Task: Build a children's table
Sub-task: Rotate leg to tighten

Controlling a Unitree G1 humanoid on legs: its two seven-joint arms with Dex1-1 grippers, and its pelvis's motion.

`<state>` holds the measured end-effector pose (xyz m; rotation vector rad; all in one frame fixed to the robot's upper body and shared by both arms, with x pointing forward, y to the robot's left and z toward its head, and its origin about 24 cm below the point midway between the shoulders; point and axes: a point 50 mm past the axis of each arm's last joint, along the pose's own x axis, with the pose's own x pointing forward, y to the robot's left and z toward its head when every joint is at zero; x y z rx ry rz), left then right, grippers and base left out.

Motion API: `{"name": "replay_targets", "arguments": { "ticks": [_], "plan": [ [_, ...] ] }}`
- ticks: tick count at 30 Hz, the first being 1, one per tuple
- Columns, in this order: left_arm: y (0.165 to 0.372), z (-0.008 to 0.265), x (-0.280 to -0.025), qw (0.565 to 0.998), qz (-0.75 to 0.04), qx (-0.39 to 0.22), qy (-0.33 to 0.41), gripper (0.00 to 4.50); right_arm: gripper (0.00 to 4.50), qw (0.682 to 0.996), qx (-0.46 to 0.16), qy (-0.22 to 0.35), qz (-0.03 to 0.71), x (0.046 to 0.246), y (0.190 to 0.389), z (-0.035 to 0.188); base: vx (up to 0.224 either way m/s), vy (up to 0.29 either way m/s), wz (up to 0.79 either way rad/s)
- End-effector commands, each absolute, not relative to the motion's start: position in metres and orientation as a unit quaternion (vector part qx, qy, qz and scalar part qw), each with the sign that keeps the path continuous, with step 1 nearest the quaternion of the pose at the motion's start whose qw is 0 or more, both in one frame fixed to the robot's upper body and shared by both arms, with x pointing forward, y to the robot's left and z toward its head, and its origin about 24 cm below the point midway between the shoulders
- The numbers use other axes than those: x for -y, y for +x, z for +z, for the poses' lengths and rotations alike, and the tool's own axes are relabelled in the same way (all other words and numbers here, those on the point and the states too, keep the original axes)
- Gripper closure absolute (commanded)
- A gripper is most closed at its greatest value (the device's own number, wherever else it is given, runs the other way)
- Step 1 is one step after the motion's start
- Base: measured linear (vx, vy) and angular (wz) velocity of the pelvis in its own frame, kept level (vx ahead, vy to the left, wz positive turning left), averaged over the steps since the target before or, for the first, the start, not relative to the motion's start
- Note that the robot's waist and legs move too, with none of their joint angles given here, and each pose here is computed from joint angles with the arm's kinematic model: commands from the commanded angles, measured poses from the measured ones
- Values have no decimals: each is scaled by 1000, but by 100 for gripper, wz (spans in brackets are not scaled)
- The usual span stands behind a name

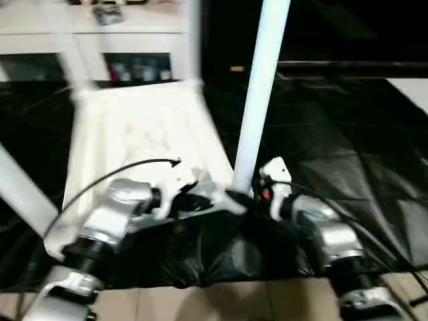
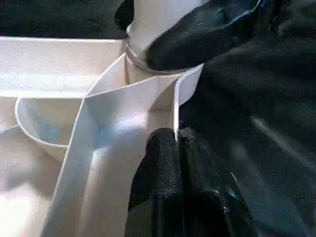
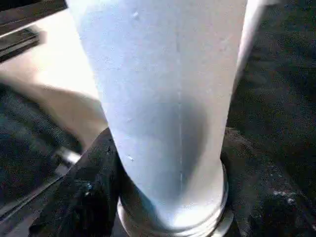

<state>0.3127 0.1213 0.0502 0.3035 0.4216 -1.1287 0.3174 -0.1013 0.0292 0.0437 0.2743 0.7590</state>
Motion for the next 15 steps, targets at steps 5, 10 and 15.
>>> {"name": "replay_targets", "arguments": {
  "ticks": [5,10,15],
  "plan": [
    [309,60,-78,818,-543,-144,124,450,138,912,-149,33,381,47,314,24,0,0,0],
    [308,58,-74,816,-547,-139,128,450,95,903,-134,50,404,47,313,30,0,0,0],
    [309,57,-78,803,-562,-141,137,450,55,894,-135,17,426,72,314,33,0,0,0]
  ]
}}
